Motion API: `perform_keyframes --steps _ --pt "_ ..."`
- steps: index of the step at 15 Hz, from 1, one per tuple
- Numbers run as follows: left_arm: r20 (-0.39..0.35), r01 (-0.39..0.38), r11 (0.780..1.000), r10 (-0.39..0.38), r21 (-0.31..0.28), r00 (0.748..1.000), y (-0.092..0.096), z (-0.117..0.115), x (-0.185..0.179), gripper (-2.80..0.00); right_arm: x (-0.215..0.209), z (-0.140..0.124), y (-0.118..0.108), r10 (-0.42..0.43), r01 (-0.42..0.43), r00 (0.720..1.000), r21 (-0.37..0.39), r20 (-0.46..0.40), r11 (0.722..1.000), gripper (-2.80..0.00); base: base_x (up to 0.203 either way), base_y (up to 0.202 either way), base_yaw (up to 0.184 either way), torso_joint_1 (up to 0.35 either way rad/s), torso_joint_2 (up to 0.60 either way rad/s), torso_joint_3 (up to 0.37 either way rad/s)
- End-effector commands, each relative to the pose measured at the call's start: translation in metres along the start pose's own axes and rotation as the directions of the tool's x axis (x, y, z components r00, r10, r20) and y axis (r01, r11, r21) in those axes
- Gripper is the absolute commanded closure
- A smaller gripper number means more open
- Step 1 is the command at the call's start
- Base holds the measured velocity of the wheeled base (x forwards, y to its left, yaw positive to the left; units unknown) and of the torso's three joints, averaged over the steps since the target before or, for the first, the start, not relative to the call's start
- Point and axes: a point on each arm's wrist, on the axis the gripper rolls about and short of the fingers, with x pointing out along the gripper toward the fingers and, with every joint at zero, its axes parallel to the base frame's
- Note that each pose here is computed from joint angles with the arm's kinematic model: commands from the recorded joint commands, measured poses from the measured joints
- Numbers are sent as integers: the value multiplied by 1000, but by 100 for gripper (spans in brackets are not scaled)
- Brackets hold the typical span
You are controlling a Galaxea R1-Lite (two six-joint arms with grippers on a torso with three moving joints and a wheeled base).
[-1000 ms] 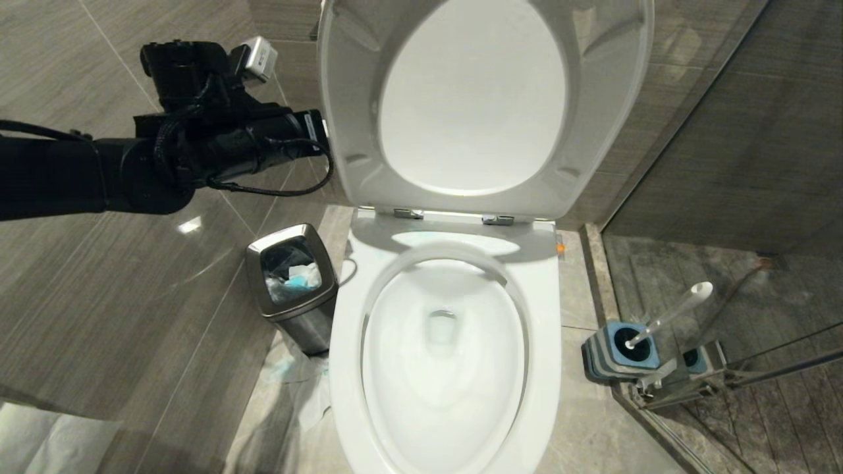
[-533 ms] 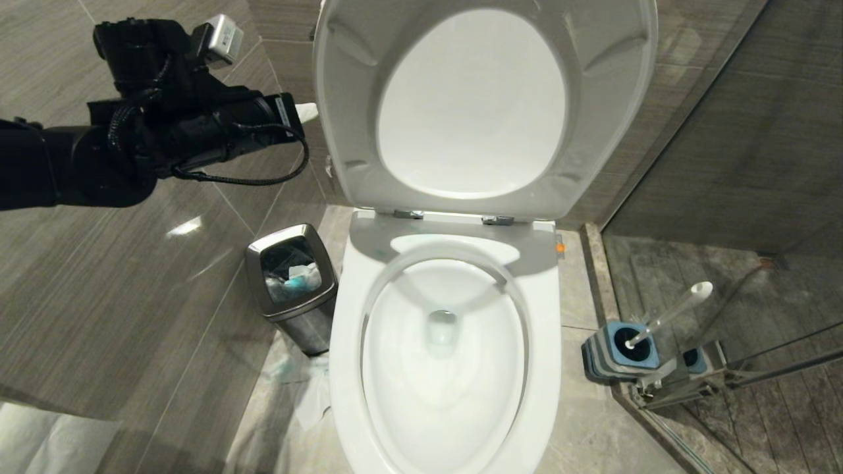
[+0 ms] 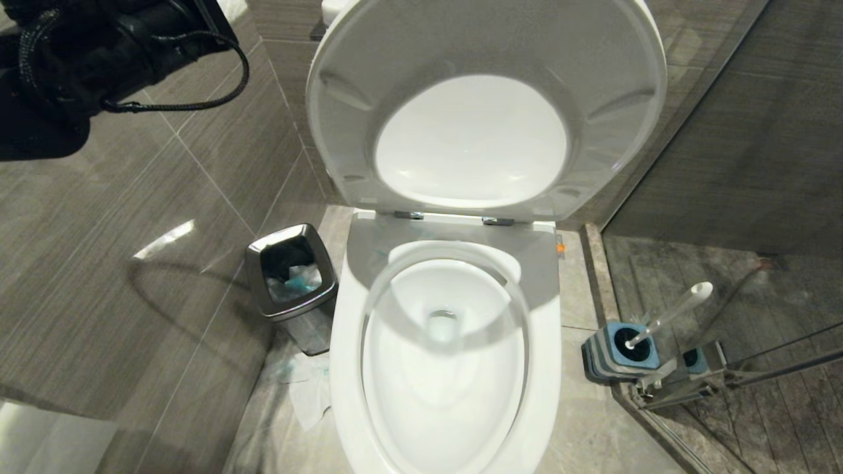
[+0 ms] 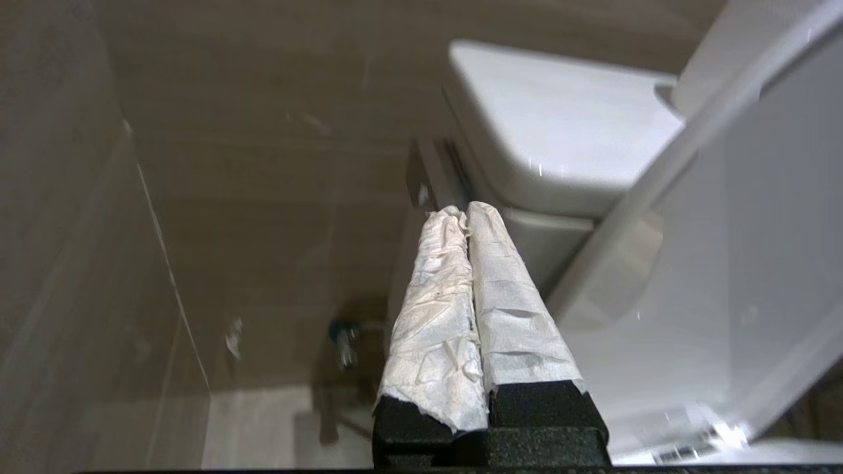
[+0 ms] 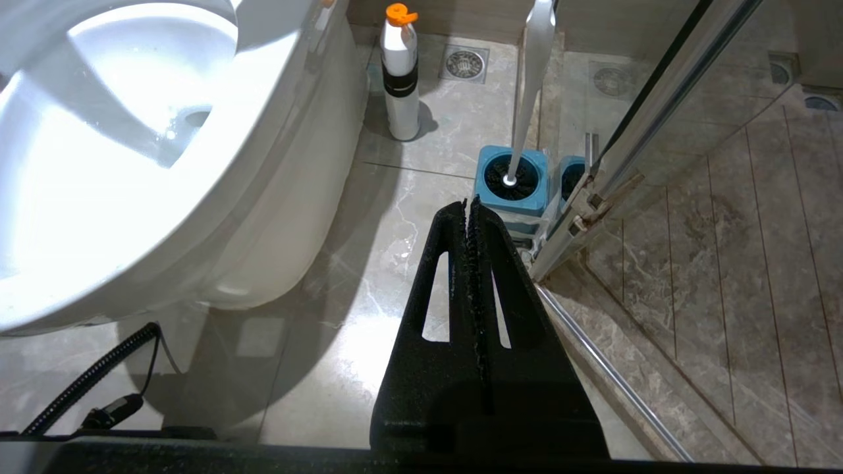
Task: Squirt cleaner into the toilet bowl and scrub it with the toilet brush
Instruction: Close the toilet lid
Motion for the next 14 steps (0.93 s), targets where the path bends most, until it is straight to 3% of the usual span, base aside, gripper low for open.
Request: perform_keyframes --steps 1,11,14 --pt "33 -23 1000 23 19 999 15 -1 9 0 0 0 0 0 0 1000 0 -3 1000 0 0 0 0 0 0 0" --pt "75 -25 999 27 -26 997 18 7 6 0 0 0 0 -1 1 1000 0 -2 1000 0 0 0 0 0 0 0" --pt "20 -24 998 25 -57 999 16 -6 4 0 0 0 0 -1 1 1000 0 -1 1000 0 0 0 0 0 0 0"
